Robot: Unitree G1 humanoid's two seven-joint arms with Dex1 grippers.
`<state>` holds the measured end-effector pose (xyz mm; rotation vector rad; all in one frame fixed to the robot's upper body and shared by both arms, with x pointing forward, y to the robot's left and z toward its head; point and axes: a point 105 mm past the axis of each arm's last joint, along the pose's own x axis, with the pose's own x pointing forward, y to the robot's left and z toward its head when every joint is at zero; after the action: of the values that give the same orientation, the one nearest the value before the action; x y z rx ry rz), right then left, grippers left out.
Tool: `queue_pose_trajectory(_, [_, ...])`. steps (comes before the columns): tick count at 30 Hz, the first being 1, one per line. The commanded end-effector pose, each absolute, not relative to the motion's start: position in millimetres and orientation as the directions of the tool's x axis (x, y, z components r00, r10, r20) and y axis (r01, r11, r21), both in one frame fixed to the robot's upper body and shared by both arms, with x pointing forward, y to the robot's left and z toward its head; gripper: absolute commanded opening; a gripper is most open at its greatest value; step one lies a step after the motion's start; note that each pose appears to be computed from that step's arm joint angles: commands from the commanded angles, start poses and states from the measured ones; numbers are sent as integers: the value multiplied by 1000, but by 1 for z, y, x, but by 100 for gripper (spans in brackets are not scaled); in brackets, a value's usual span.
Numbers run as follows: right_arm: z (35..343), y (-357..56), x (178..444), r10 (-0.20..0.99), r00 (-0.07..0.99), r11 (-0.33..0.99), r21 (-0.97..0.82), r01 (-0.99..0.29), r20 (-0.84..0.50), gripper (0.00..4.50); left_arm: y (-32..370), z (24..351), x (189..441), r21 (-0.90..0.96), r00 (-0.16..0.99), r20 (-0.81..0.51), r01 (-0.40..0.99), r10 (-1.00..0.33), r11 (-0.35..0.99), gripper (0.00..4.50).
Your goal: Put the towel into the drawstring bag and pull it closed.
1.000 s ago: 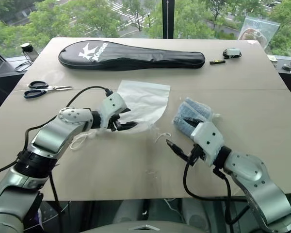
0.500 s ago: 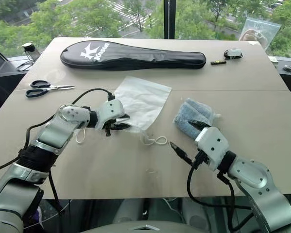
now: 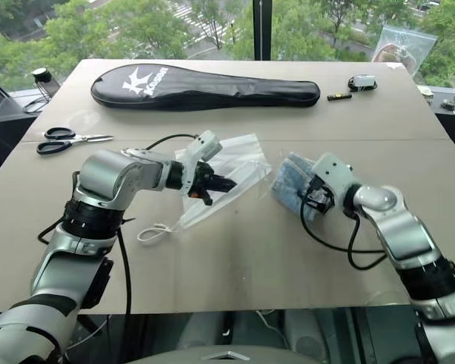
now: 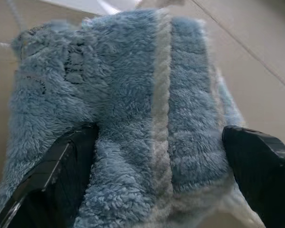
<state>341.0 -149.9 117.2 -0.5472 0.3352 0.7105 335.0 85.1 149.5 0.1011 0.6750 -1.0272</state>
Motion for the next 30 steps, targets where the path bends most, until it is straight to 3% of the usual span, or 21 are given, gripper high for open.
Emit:
queue_pose_trajectory(1, [73, -153, 348, 528, 538, 525, -245, -815, -658, 450, 70, 159, 345, -128, 454, -507, 801, -733, 584, 3])
queue_pose_trajectory(4, [56, -158, 351, 517, 494, 501, -220, -837, -699, 367, 57, 160, 344, -142, 471, -465, 796, -750, 588, 0])
queue_pose_trajectory(8, [56, -160, 335, 572, 463, 501, -159, -851, -676, 180, 57, 143, 350, 82, 557, -487, 796, -673, 600, 0])
queue_pose_trajectory(12, [79, -163, 303, 645, 494, 527, -129, -840, -583, 6, 52, 135, 355, 94, 584, -469, 779, -663, 619, 0])
queue_pose_trajectory(16, [104, -161, 257, 727, 483, 514, -78, -854, -488, 2, 47, 137, 359, 85, 585, -445, 781, -678, 618, 0])
queue_pose_trajectory(20, [134, -133, 222, 812, 466, 481, -49, -875, -351, 2, 36, 137, 358, 56, 536, -439, 817, -721, 574, 0])
queue_pose_trajectory(26, [171, -86, 237, 846, 513, 483, -204, -852, -141, 2, 18, 132, 351, 49, 437, -448, 883, -780, 467, 0])
queue_pose_trajectory(30, [160, -54, 263, 860, 502, 472, -225, -852, -96, 2, 9, 129, 346, 102, 391, -455, 916, -800, 389, 0])
